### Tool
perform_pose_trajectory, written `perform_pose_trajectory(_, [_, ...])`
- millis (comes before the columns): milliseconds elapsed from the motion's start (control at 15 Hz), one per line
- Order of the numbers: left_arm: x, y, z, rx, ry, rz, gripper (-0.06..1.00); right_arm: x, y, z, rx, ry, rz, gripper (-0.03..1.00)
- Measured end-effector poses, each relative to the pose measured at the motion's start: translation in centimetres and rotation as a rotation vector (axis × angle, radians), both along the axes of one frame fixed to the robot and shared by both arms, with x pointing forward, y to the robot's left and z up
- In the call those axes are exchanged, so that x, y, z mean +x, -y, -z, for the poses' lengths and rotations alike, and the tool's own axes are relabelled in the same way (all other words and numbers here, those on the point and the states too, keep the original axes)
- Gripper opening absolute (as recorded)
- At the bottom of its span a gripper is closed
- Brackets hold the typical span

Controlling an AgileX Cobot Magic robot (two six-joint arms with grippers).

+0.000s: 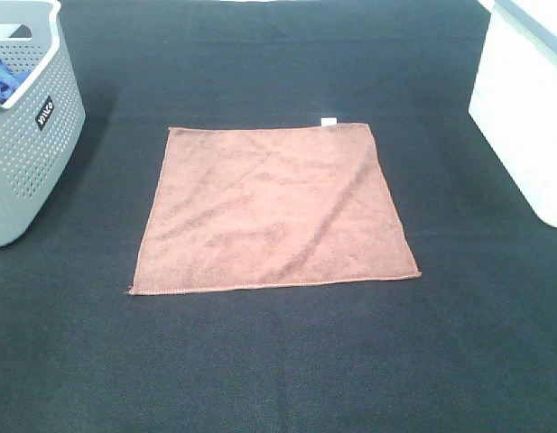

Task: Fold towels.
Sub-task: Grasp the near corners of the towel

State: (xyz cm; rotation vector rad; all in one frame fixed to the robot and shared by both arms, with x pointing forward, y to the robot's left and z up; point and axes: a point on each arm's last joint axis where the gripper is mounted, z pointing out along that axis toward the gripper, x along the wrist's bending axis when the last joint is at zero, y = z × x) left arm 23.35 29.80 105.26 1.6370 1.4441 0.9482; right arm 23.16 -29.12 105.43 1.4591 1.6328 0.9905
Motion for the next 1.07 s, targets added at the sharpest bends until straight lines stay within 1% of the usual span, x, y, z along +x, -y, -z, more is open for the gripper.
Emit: perform_pose_trajectory(1067, [0.0, 0.0, -0.01, 0.0, 0.001, 0.0, 0.61, 0.0, 0.0, 0.0, 0.0, 0.0, 0.0, 0.78])
